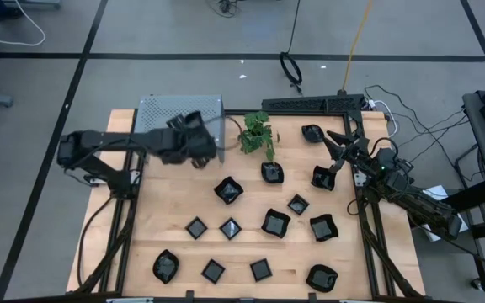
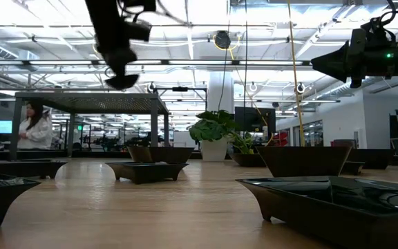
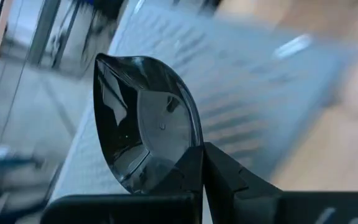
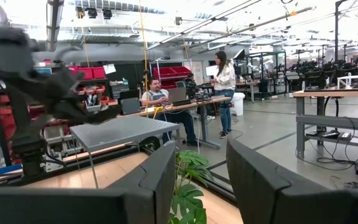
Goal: Pick & Place Mini shaped plates
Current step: Put the black leaf shape plate on the shelf, then put the black distorted square plate on the shelf, then put the black square plate on the shelf
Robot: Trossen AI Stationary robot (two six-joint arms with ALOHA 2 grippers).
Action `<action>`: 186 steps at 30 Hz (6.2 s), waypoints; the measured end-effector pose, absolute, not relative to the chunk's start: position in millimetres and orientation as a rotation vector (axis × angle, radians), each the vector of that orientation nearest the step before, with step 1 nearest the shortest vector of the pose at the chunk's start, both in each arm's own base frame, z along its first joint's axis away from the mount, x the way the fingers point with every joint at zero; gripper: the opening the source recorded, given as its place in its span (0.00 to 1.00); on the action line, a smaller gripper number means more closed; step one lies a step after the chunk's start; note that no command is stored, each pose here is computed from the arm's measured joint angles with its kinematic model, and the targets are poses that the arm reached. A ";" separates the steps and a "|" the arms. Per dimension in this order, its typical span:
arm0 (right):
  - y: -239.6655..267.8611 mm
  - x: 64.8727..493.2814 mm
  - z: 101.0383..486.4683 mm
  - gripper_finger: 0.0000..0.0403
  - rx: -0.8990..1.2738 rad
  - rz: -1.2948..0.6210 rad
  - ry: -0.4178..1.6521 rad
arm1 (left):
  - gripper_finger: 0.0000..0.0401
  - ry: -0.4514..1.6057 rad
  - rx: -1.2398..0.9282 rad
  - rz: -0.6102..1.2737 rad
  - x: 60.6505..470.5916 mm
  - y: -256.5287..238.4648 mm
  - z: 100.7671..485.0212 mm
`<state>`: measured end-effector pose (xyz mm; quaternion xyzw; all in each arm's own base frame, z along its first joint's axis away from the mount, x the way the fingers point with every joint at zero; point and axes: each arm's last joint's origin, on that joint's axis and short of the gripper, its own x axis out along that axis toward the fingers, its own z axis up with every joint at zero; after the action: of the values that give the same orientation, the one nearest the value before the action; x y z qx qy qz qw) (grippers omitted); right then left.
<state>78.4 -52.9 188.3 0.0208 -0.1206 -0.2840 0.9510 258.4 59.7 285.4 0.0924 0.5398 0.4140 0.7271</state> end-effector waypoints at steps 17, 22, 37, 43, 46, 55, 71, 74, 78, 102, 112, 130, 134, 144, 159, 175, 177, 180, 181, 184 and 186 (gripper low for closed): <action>-53.0 78.5 188.3 0.32 0.043 -0.578 -0.244 | 0.01 1.547 -0.129 1.224 193.4 127.6 277.1; -52.9 78.4 188.3 0.32 0.042 -0.578 -0.245 | 0.04 1.574 -0.196 1.212 186.7 137.0 276.1; -52.9 78.5 188.3 0.32 0.042 -0.577 -0.245 | 0.20 1.568 -0.209 1.203 187.6 136.8 275.8; -52.9 78.4 188.3 0.32 0.042 -0.578 -0.245 | 0.38 1.505 -0.192 1.124 193.1 127.2 295.5; -52.9 78.5 188.3 0.32 0.042 -0.578 -0.245 | 0.45 1.412 -0.170 1.086 195.7 117.8 313.9; -52.9 78.5 188.3 0.32 0.042 -0.578 -0.245 | 0.51 1.153 -0.244 0.740 231.3 67.9 315.6; -53.0 78.5 188.3 0.32 0.042 -0.578 -0.245 | 0.48 1.079 0.318 -0.021 290.1 -65.7 233.8; -52.9 78.5 188.3 0.32 0.042 -0.578 -0.245 | 0.46 1.089 0.510 -0.064 295.9 -76.9 213.1; -52.9 78.5 188.3 0.32 0.042 -0.578 -0.245 | 0.44 1.143 0.640 -0.108 305.7 -84.1 184.0; -53.0 78.5 188.2 0.32 0.043 -0.578 -0.244 | 0.02 1.163 0.606 0.035 330.8 -72.1 149.8; -53.0 78.6 188.1 0.32 0.043 -0.578 -0.243 | 0.03 0.915 0.493 0.169 331.8 -56.3 231.7; -53.5 79.3 187.4 0.32 0.046 -0.579 -0.234 | 0.02 1.087 0.196 0.828 238.1 111.3 299.9; -53.5 79.3 187.5 0.32 0.045 -0.579 -0.234 | 0.02 1.138 0.061 0.828 223.3 135.7 294.9; -53.5 79.2 187.5 0.32 0.046 -0.578 -0.234 | 0.10 1.170 -0.024 0.821 211.1 150.8 292.0; -53.5 79.2 187.5 0.32 0.046 -0.578 -0.234 | 0.37 1.179 -0.039 0.807 210.1 130.5 296.6; -53.5 79.2 187.5 0.32 0.046 -0.579 -0.235 | 0.51 0.799 -0.249 0.470 220.9 45.1 335.4; -53.5 79.2 187.5 0.32 0.046 -0.578 -0.234 | 0.51 0.831 -0.293 0.412 230.5 29.9 328.6; -53.5 79.2 187.5 0.32 0.046 -0.579 -0.234 | 0.51 0.901 -0.333 0.358 246.1 4.3 313.7; -53.5 79.2 187.5 0.32 0.046 -0.579 -0.234 | 0.51 0.925 -0.341 0.342 251.3 -4.8 308.1; -53.5 79.2 187.5 0.32 0.046 -0.579 -0.234 | 0.51 1.006 -0.363 0.321 265.5 -31.4 288.5; -53.5 79.2 187.5 0.32 0.046 -0.579 -0.234 | 0.51 1.063 -0.380 0.325 273.9 -48.3 273.1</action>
<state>79.2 -53.5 187.5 0.0225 -0.1152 -0.2846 0.9514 273.9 -48.3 273.1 -0.1791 0.5013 0.1532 0.8325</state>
